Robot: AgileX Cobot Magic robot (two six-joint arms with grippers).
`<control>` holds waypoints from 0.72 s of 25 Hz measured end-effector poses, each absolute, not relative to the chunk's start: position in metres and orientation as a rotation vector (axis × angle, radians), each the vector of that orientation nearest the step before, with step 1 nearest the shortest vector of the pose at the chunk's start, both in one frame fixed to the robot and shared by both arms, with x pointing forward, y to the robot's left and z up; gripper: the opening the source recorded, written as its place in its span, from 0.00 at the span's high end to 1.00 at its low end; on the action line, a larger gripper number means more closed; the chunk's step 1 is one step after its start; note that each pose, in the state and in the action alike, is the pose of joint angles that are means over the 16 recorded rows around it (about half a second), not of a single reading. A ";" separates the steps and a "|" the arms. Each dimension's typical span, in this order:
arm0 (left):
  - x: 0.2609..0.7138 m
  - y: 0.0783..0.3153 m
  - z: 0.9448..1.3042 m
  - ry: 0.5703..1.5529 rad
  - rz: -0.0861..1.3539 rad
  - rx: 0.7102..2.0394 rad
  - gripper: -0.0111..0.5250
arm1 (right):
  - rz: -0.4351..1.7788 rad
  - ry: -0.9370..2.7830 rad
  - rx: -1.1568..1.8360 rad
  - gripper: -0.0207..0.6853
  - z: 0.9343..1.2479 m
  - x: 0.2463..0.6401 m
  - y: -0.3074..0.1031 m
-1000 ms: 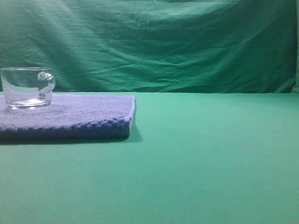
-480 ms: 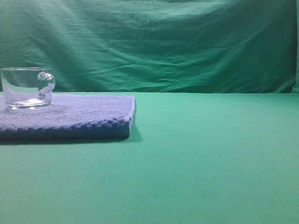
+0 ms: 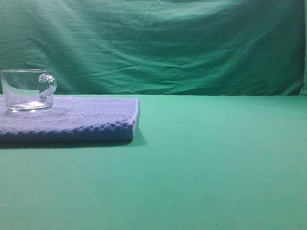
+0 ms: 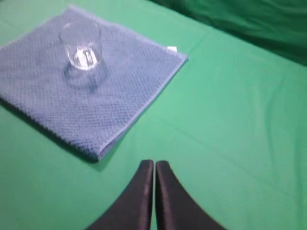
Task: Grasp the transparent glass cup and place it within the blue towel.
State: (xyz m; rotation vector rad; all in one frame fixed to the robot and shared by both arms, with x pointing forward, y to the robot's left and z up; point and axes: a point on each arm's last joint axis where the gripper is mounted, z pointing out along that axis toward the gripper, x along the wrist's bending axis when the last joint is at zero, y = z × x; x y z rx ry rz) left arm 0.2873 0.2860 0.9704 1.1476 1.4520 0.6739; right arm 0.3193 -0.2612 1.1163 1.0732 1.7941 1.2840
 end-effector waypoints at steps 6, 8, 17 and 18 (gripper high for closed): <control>0.287 0.286 0.970 1.452 0.674 1.148 0.98 | 1.263 1.531 1.131 0.97 1.080 0.299 -0.285; 0.287 0.286 0.970 1.452 0.674 1.148 0.98 | 1.241 1.463 1.152 0.97 1.065 0.294 -0.290; 0.287 0.286 0.970 1.452 0.674 1.148 0.98 | 1.147 1.330 1.273 0.97 0.997 0.289 -0.299; 0.287 0.286 0.970 1.452 0.674 1.148 0.98 | 1.140 1.329 1.288 0.97 0.991 0.290 -0.299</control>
